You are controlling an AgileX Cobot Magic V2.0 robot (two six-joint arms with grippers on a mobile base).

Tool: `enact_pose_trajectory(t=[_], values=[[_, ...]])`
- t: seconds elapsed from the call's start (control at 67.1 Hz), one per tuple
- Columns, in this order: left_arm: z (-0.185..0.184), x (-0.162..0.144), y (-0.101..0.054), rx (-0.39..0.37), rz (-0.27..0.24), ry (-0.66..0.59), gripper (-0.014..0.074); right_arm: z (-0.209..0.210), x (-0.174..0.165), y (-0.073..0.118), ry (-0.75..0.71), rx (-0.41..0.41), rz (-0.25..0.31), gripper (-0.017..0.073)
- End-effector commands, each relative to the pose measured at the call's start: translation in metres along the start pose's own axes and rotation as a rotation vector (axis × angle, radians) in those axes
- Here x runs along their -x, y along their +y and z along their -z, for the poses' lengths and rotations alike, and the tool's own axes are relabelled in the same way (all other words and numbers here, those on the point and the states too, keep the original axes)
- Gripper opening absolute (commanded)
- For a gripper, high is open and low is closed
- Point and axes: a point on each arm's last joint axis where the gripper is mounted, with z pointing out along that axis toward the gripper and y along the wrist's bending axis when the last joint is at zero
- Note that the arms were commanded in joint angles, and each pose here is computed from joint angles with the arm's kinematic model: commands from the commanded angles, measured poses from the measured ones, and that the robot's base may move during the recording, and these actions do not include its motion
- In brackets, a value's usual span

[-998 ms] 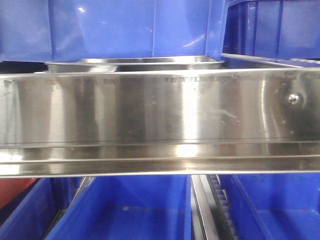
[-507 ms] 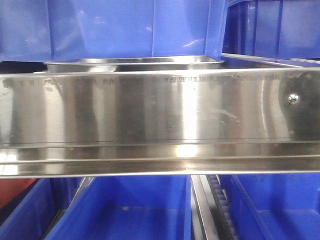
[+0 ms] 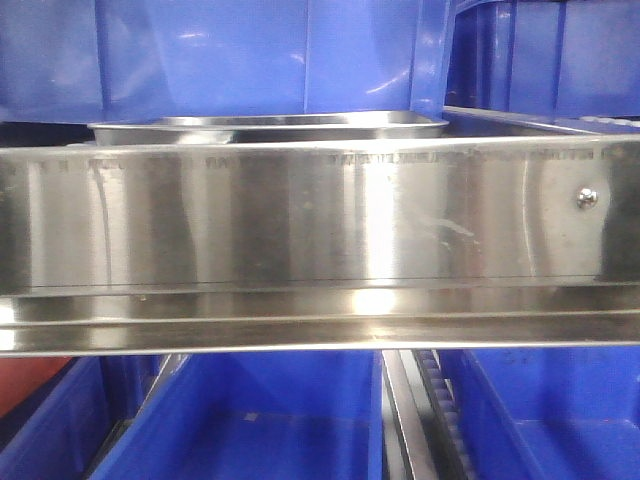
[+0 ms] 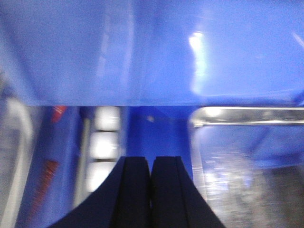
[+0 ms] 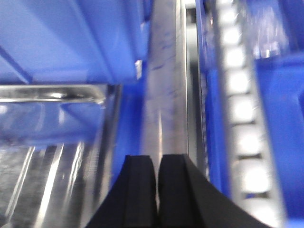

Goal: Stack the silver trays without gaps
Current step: 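Lower both grippers onto the opposite rims of the silver tray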

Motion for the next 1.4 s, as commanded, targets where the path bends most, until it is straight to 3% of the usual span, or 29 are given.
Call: enact_pose_trajectory(t=[0.0,0.253,0.641,0.864,0.983,1.103,1.266,1.386], values=[[-0.004,0.005,-0.014,-0.007,0.032,0.022,-0.0017,-0.008,0.007,0.015,0.044,-0.03,-0.006,-0.0006],[-0.031,0.006,-0.034,-0.018,0.063,0.109,-0.0017,-0.049,0.014,0.045,0.149,-0.056,0.024,-0.0006],[-0.068,-0.005,-0.042,-0.013,0.061,0.183,-0.0017,-0.072,0.011,0.047,0.202,-0.086,0.031,-0.0001],[-0.075,-0.013,-0.041,0.019,0.055,0.249,-0.0016,-0.077,0.008,0.047,0.23,-0.098,0.031,0.0157],[-0.076,-0.014,-0.041,0.021,0.053,0.251,-0.0014,-0.077,0.008,0.048,0.23,-0.088,0.025,0.0184],[-0.076,-0.014,-0.041,0.021,0.053,0.251,0.0069,-0.078,0.008,0.05,0.231,-0.071,0.015,0.0184],[-0.076,-0.014,-0.041,0.018,0.057,0.254,0.0269,-0.087,0.004,0.051,0.267,-0.071,0.005,0.0184],[-0.077,-0.016,-0.042,0.013,0.062,0.264,0.0286,-0.091,0.001,0.053,0.29,-0.059,-0.008,0.0184]])
